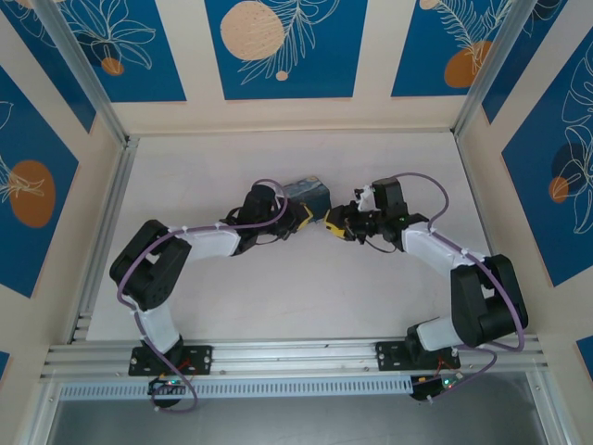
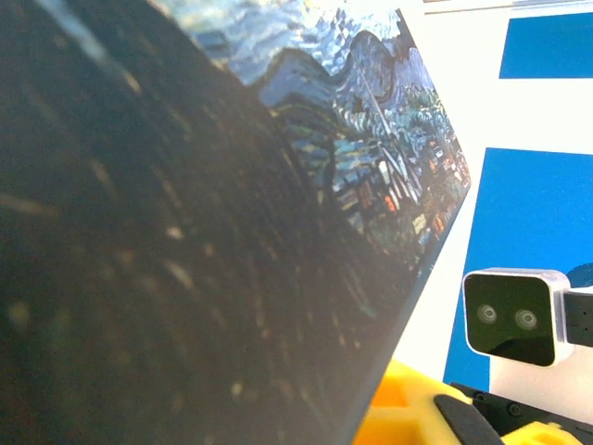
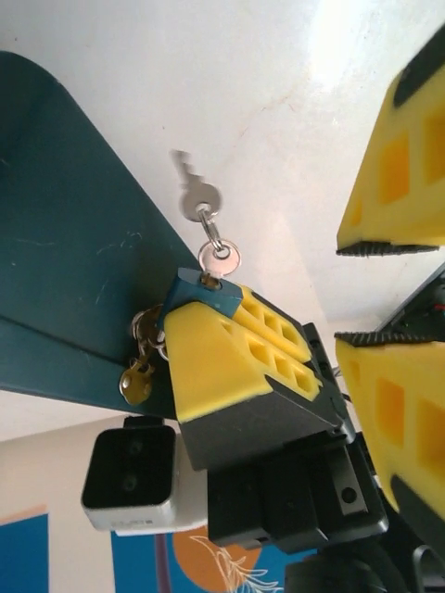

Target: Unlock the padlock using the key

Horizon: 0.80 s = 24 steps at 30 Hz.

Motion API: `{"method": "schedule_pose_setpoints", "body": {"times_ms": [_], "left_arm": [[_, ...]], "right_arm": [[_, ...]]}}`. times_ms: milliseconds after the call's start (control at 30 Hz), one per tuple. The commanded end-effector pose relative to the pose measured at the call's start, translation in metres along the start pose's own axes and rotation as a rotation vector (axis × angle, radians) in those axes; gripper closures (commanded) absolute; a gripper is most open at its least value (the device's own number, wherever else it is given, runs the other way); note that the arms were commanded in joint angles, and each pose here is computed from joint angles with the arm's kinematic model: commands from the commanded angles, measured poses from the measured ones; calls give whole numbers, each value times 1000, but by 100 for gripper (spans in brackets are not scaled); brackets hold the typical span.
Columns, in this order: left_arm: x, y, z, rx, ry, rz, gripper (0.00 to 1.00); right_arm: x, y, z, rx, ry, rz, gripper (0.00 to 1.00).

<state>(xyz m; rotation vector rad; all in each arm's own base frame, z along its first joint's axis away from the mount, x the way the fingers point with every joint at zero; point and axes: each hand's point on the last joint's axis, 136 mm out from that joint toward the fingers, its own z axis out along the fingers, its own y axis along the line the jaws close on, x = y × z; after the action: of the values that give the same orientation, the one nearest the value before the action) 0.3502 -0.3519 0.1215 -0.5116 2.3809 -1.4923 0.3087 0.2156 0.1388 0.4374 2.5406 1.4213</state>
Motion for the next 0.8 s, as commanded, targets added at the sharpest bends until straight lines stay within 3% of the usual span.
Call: {"method": "schedule_pose_setpoints", "body": {"times_ms": [0,300,767], "left_arm": [[2,-3,3,17,24,27,100],[6,-6,4,6,57,26,100],[13,-13,2,-15,146,53,100]], "right_arm": [[1,7,3,38,12,-66,76],[-6,-6,-4,364,-75,-415,50],[-10,-19,14,498,-92,-749,55]]}}
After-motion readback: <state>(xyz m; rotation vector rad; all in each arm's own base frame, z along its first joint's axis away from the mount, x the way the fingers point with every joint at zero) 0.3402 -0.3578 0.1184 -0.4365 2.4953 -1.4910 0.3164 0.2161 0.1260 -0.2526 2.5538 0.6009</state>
